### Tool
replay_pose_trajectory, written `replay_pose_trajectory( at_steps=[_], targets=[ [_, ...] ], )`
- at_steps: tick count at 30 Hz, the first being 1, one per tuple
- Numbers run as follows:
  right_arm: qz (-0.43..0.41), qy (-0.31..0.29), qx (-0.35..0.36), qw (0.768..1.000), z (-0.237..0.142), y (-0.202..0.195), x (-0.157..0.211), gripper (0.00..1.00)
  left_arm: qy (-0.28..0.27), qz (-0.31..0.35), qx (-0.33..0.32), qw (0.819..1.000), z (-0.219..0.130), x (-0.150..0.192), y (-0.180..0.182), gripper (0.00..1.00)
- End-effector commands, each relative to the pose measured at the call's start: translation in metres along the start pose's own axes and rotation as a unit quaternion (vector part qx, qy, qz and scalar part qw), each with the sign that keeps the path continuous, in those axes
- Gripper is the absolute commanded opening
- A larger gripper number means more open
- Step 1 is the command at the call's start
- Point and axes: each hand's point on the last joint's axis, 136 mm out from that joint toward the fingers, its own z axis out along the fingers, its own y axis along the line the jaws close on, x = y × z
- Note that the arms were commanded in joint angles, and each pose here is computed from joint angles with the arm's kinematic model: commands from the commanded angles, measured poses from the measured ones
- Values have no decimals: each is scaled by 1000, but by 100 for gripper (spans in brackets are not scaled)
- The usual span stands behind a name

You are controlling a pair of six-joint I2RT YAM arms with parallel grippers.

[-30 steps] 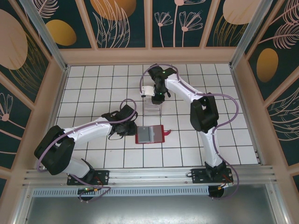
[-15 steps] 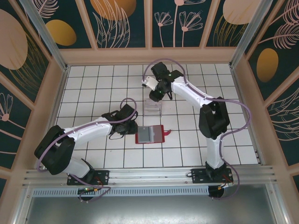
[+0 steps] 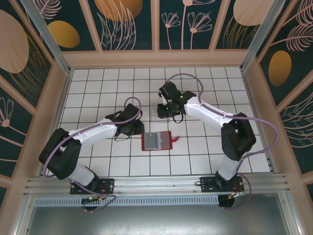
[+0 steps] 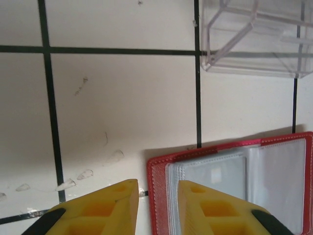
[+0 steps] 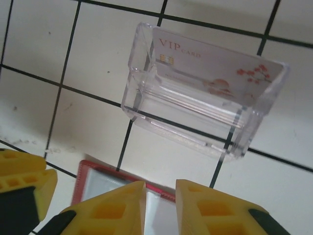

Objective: Take the credit cards out of the card holder

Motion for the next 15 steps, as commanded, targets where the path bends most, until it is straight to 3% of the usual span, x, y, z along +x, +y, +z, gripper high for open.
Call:
replay_pose_trajectory(
  at_steps=[1,15],
  targets=[
    [86,-11,12,996,-14,-2,6,24,-4,0,26,1000,-3,-10,-5,29],
    [69,77,56,993,2,33,72,28,-11,-16,8,1000,-13,-25,28,29]
  ],
)
